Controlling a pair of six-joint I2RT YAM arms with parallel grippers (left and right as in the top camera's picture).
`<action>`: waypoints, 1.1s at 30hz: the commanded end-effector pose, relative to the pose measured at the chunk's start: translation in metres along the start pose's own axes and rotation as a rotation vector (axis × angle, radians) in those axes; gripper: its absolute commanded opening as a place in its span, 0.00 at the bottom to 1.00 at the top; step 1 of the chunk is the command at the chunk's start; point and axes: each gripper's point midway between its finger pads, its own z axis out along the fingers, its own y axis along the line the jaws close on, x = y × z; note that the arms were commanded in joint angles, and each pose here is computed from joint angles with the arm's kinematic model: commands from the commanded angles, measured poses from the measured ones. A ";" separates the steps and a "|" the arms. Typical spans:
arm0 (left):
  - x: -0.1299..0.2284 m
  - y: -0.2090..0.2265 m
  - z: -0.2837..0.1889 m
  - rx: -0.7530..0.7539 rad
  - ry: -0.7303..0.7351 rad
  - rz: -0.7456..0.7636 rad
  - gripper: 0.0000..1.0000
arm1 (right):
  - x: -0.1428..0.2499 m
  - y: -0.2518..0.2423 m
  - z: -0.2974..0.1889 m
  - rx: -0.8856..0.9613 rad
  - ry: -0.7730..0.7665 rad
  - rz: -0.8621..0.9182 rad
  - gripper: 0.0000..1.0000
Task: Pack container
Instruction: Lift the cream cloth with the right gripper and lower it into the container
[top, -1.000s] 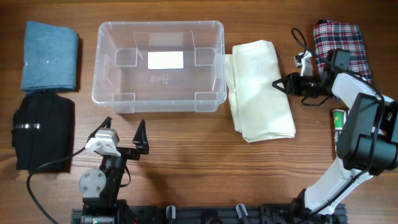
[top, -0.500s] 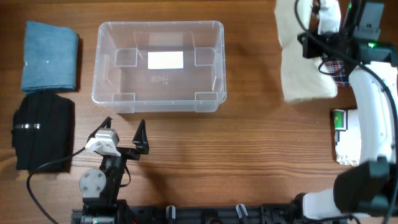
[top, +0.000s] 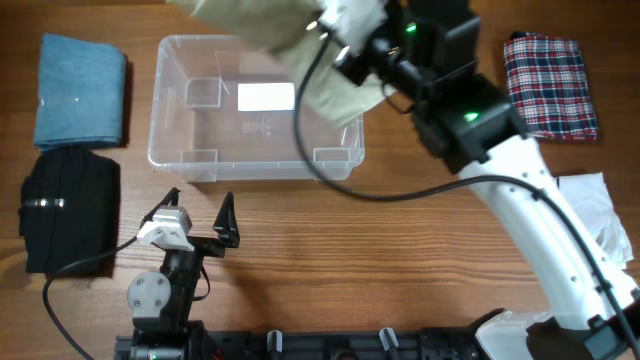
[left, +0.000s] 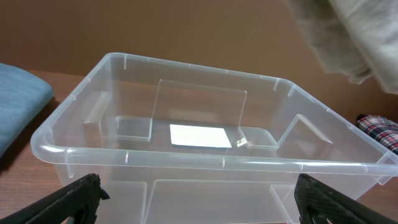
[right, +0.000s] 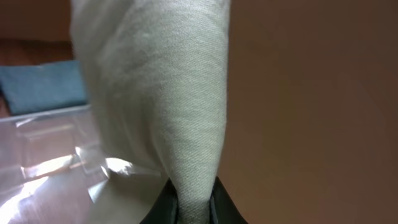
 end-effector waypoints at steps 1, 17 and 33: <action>0.002 0.000 0.000 -0.002 0.002 -0.006 1.00 | -0.005 0.041 0.041 -0.088 -0.031 -0.159 0.04; 0.002 0.000 0.000 -0.001 0.002 -0.006 1.00 | 0.084 0.079 0.136 -0.068 0.129 -0.547 0.04; 0.002 0.000 0.000 -0.002 0.002 -0.006 1.00 | 0.148 0.098 0.184 -0.088 0.145 -0.658 0.04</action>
